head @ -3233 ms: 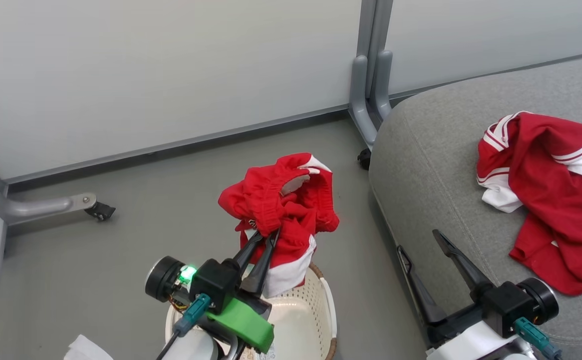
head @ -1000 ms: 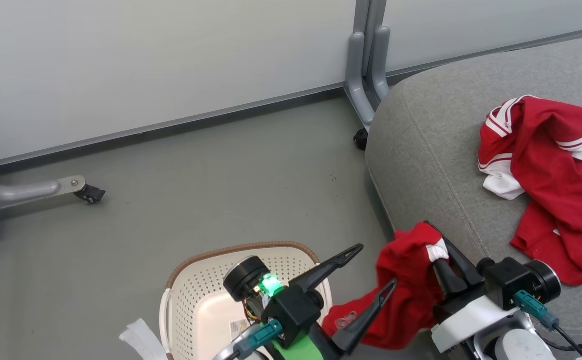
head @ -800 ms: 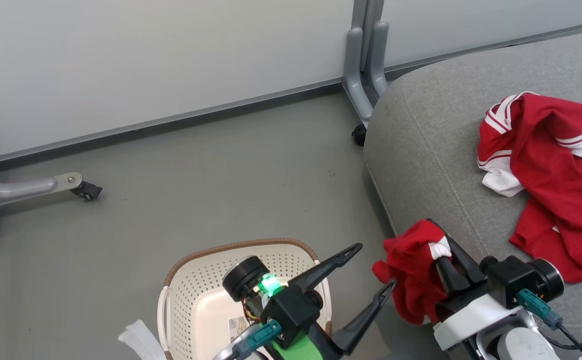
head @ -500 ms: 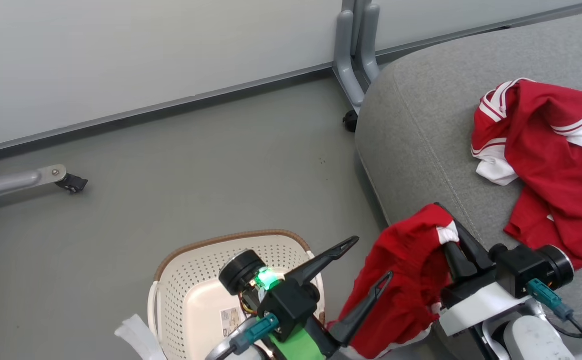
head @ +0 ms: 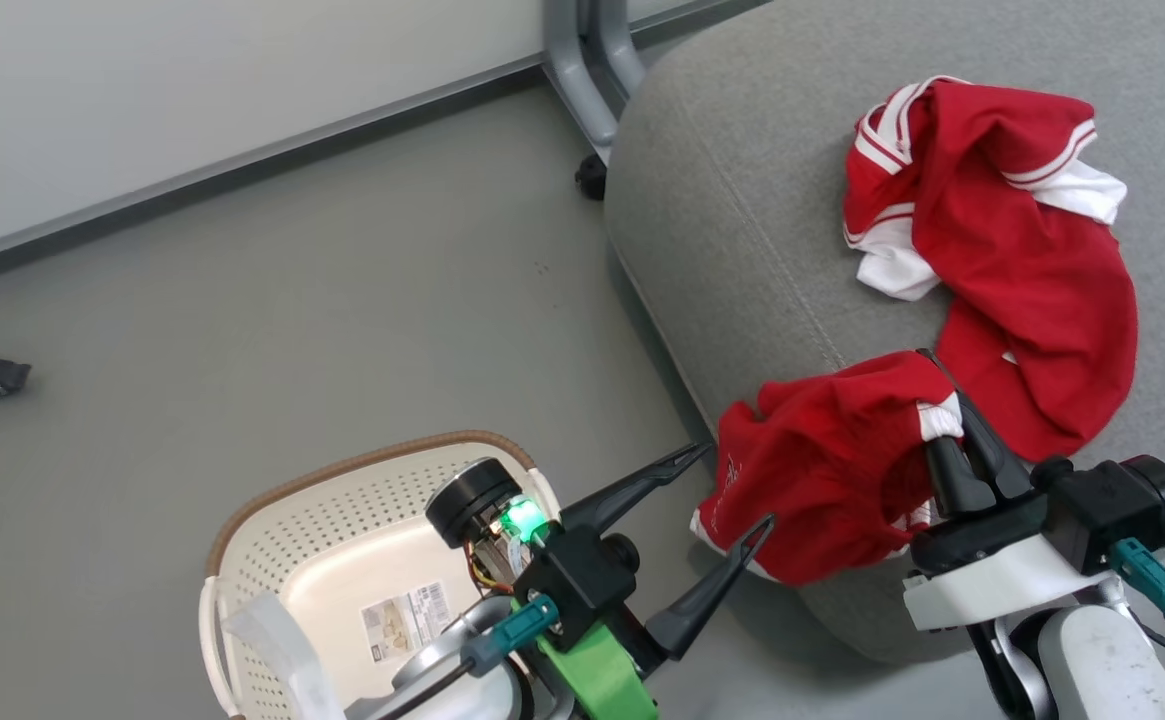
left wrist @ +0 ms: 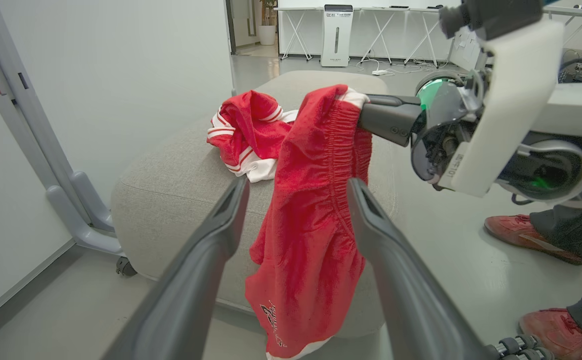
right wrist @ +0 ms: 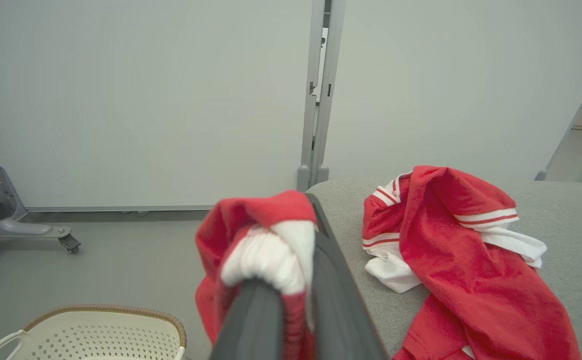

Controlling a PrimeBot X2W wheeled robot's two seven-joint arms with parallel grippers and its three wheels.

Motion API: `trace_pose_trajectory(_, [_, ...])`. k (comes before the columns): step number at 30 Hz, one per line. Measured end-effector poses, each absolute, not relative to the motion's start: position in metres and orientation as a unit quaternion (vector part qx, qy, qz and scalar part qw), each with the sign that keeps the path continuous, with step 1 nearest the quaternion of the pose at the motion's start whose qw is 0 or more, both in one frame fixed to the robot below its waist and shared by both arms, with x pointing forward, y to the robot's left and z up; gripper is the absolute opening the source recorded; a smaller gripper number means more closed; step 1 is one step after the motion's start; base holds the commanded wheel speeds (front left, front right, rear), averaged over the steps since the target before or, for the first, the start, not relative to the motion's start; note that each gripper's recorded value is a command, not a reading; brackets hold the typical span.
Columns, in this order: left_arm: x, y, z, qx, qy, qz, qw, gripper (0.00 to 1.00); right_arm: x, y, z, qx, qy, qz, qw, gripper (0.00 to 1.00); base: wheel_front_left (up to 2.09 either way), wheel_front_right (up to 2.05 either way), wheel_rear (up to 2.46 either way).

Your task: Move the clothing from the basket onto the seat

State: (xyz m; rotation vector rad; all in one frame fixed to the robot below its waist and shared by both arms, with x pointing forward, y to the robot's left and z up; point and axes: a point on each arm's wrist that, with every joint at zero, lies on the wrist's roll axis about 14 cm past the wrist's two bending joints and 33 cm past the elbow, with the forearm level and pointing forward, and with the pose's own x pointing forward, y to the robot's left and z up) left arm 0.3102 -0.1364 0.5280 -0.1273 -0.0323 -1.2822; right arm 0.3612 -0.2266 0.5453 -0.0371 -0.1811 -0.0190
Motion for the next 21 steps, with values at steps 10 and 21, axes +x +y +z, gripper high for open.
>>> trace_pose_trajectory(10, [0.309,-0.167,0.51,-0.065,0.009,-0.655,0.753,1.0,0.343,-0.283,0.566,-0.002,-0.121,-0.123,0.985,0.0,0.0,0.0,0.0])
trace_pose_trajectory(21, [0.328,-0.183,0.461,-0.091,0.044,-0.684,0.723,1.0,0.391,-0.359,0.675,-0.136,-0.251,-0.176,0.942,0.0,0.0,0.0,0.0])
